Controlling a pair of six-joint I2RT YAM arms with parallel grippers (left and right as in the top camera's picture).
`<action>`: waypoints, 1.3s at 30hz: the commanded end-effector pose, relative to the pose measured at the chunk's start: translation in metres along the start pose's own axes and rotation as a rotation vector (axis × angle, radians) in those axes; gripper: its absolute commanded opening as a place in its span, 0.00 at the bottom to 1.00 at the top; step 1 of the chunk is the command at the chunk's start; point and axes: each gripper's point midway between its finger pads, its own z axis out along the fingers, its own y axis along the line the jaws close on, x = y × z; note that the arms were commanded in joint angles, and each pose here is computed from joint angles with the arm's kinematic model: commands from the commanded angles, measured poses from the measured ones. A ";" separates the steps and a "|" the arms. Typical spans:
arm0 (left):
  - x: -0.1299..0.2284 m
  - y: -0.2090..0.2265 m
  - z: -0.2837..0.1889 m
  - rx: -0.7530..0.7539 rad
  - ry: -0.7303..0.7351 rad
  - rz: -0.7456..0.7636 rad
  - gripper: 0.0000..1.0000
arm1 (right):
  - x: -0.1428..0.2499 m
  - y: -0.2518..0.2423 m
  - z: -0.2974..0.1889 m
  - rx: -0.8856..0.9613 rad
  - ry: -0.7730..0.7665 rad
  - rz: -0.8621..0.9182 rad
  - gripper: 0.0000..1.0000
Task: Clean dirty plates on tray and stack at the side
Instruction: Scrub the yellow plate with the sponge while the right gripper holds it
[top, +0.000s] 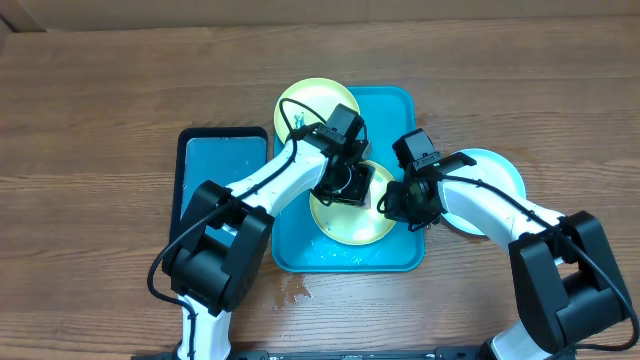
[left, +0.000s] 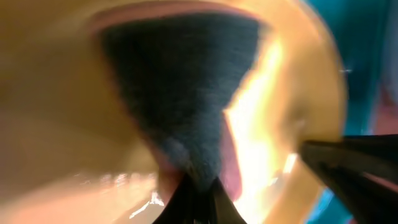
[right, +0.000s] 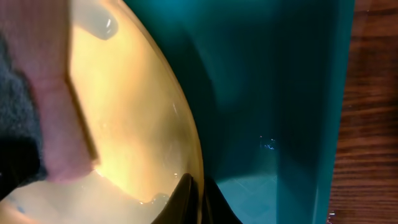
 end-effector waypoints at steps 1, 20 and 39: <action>0.004 0.071 -0.008 -0.372 -0.036 -0.131 0.04 | 0.019 -0.034 0.018 0.141 0.061 -0.026 0.04; 0.046 0.029 0.005 -0.083 0.170 -0.184 0.04 | 0.019 -0.033 0.018 0.140 0.059 -0.026 0.04; 0.065 -0.012 0.024 0.063 0.216 -0.226 0.04 | 0.019 -0.034 0.018 0.145 0.057 -0.026 0.04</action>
